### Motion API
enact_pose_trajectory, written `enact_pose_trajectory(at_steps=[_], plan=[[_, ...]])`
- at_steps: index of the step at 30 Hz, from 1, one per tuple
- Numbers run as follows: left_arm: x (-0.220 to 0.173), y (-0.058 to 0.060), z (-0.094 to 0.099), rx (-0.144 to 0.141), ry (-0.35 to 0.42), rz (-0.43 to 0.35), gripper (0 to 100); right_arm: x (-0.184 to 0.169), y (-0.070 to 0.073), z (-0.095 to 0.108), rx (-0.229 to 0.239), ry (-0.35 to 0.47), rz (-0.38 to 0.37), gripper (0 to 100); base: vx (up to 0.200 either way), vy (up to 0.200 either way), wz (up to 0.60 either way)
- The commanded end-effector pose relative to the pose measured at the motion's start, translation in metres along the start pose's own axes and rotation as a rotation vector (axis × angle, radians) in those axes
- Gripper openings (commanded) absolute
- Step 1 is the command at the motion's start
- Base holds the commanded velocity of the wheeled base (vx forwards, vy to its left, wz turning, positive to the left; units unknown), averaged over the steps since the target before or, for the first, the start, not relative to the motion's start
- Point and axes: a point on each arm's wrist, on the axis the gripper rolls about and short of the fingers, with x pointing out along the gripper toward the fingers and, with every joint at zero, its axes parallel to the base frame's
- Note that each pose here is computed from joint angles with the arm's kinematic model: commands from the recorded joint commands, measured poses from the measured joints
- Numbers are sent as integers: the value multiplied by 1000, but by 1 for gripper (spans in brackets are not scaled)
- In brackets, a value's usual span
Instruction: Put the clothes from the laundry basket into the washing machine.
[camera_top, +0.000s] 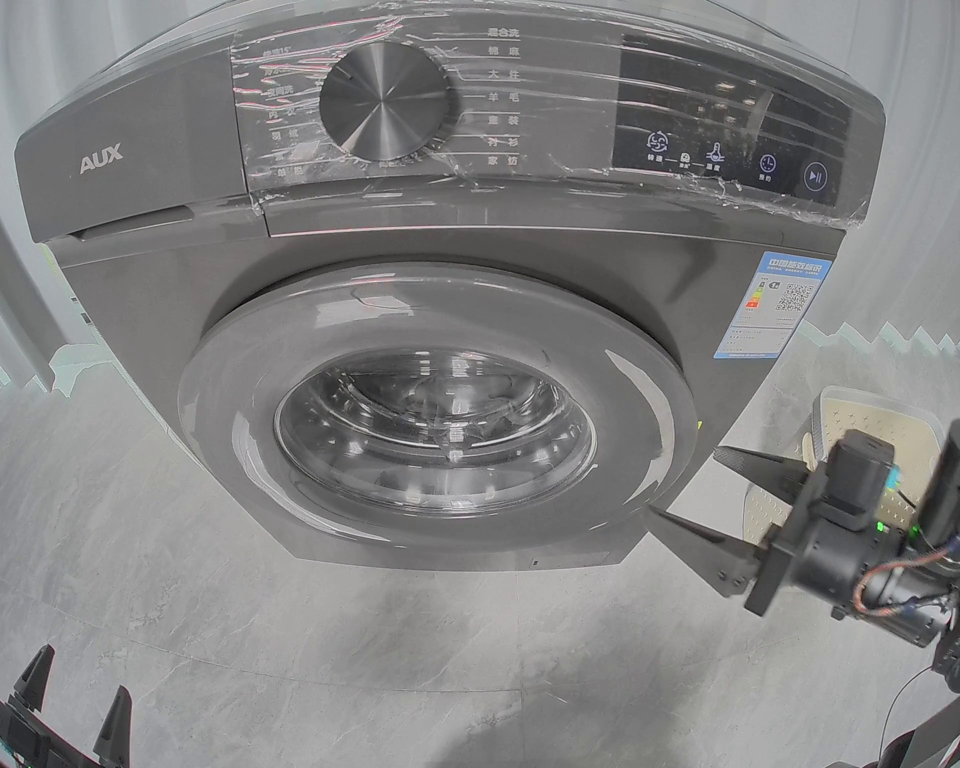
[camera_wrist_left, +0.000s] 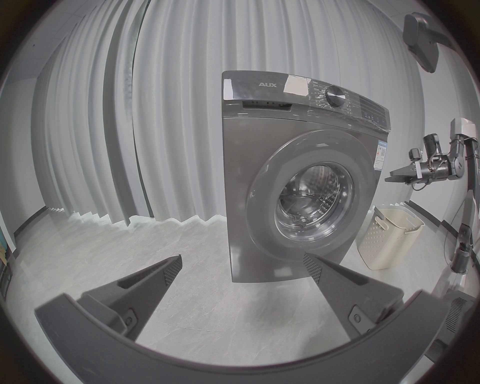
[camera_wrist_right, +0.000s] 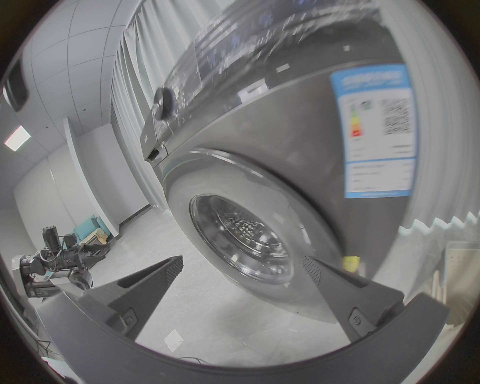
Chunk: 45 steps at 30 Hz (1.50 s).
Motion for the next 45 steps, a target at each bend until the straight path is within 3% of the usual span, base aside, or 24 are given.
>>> enact_pose_trajectory(at_steps=[1,2,3,8,12,17,21,27,30,33,42,45], plan=[[0,0,-5,-1,3,1,100,-89,-15,-7,-29,-109,-63,100,0,0,0],[0,0,-5,-1,3,1,100,-92,-16,-8,-35,-111,-73,100,0,0,0],[0,0,-5,-1,3,-1,100,-108,-22,-12,-64,-136,-137,100,0,0,0],[0,0,-5,-4,3,-1,100,-143,-29,-15,-90,-203,-295,100,0,0,0],[0,0,-5,-7,3,-1,100,-168,-25,-24,-105,-248,-369,100,0,0,0],[0,0,-5,-5,3,-1,100,-190,-20,-51,-137,-232,-485,100,0,0,0],[0,0,-5,-9,3,-1,100,-203,-14,-63,-147,-246,-515,100,0,0,0],[0,0,-5,-9,3,-1,100,-217,-7,-89,-131,-207,-542,100,0,0,0],[0,0,-5,-7,3,-1,100,-217,-8,-90,-117,-204,-567,100,0,0,0],[0,0,-5,-7,3,-1,100,-218,-9,-89,-107,-215,-638,100,0,0,0],[0,0,-5,-7,3,-1,100,-219,-11,-91,-85,-199,-735,100,0,0,0],[0,0,-5,-4,3,-1,100,-220,-13,-93,-71,-191,-847,100,0,0,0]])
